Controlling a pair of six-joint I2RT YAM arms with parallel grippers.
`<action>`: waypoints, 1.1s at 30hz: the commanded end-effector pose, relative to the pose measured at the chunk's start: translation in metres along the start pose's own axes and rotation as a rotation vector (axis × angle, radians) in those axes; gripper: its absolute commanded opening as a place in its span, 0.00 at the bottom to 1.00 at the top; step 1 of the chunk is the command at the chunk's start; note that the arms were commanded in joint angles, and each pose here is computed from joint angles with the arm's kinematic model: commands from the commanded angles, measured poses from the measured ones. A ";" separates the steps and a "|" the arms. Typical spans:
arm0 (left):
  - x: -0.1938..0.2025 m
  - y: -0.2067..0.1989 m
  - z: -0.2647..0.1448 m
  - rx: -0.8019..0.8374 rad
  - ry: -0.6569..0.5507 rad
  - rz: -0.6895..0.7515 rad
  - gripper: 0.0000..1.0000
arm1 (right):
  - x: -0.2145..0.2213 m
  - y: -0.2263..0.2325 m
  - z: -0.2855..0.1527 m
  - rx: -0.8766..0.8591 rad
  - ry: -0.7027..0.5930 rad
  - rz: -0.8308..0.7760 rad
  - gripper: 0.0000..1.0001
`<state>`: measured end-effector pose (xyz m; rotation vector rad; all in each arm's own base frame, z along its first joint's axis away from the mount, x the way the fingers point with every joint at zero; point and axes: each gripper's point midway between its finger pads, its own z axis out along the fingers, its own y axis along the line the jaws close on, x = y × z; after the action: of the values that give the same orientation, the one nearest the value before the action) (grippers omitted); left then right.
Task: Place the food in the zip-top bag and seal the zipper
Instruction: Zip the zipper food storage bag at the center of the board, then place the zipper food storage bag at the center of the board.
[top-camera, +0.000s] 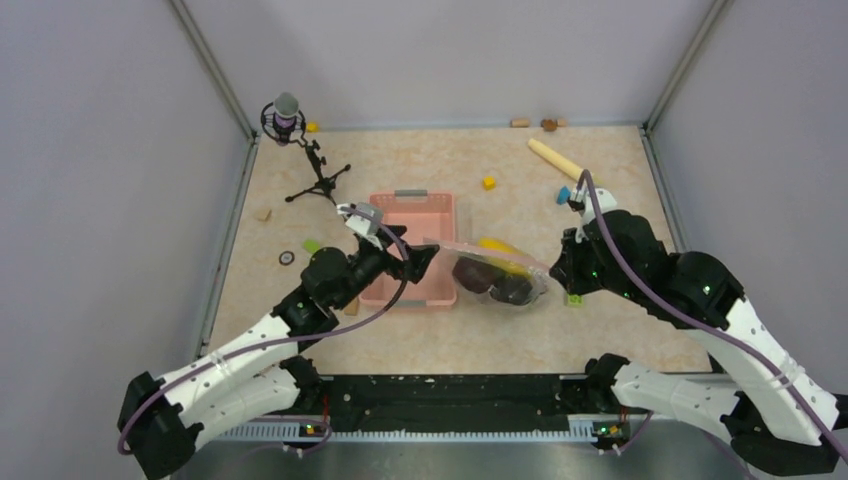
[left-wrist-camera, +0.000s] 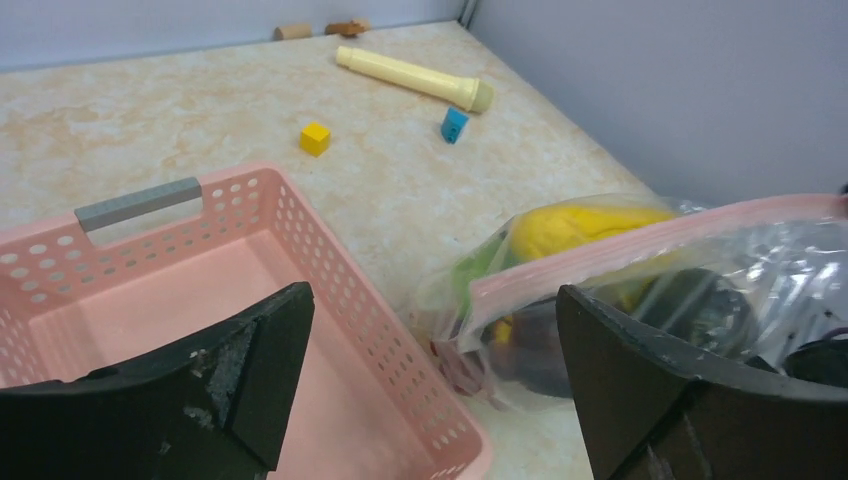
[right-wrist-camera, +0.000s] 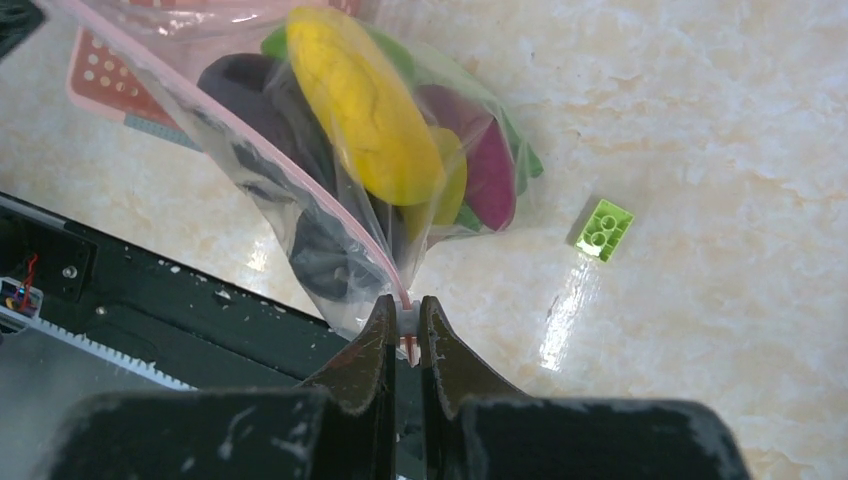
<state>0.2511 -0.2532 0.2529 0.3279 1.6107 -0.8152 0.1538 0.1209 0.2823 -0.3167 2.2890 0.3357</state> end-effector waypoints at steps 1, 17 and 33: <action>-0.040 -0.019 -0.028 0.092 -0.151 0.011 0.97 | -0.009 0.012 0.010 -0.047 -0.049 0.037 0.00; -0.067 -0.014 -0.065 0.054 -0.257 -0.050 0.97 | 0.058 -0.024 0.059 0.260 0.180 0.155 0.00; -0.052 -0.007 -0.043 0.007 -0.173 -0.042 0.97 | -0.045 -0.136 0.099 0.841 -0.089 0.240 0.00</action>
<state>0.2209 -0.2184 0.2841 0.2535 1.4909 -0.8612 0.2442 0.0473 0.1932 0.2907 2.3722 -0.4784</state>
